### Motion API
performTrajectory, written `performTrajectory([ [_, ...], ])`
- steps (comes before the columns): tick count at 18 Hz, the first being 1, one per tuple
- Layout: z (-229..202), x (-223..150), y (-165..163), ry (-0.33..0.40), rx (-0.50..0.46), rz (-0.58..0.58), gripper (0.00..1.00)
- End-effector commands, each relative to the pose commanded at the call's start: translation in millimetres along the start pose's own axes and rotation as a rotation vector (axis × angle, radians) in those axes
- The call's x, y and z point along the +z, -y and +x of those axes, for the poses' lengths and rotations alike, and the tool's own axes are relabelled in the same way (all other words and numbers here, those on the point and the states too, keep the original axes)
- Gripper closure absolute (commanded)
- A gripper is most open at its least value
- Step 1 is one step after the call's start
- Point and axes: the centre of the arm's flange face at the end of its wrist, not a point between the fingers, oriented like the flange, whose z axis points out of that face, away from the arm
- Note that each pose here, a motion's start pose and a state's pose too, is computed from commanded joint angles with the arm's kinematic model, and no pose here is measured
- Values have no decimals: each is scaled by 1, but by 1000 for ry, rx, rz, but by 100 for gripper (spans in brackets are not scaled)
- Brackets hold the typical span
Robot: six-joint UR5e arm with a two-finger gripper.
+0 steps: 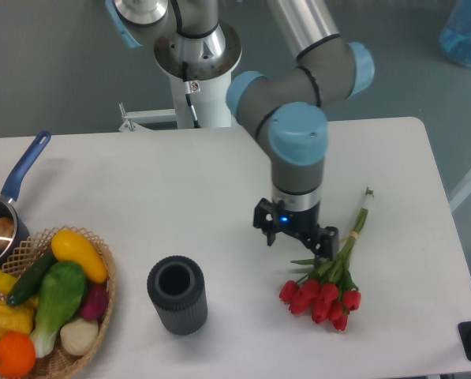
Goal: Place the flowers on the table
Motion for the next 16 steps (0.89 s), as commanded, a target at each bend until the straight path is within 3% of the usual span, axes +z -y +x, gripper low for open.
performTrajectory([
  [3,-69,-15,-70,65,-116,-24,0],
  [7,-124,-10,-147,62,-88,-53,0],
  [9,-115,7,-157,24,-90,-80,0],
  [13,-110,14,-160,16,-79,-130,0],
  [16,-112,3,-134,53,-43,-112,0],
])
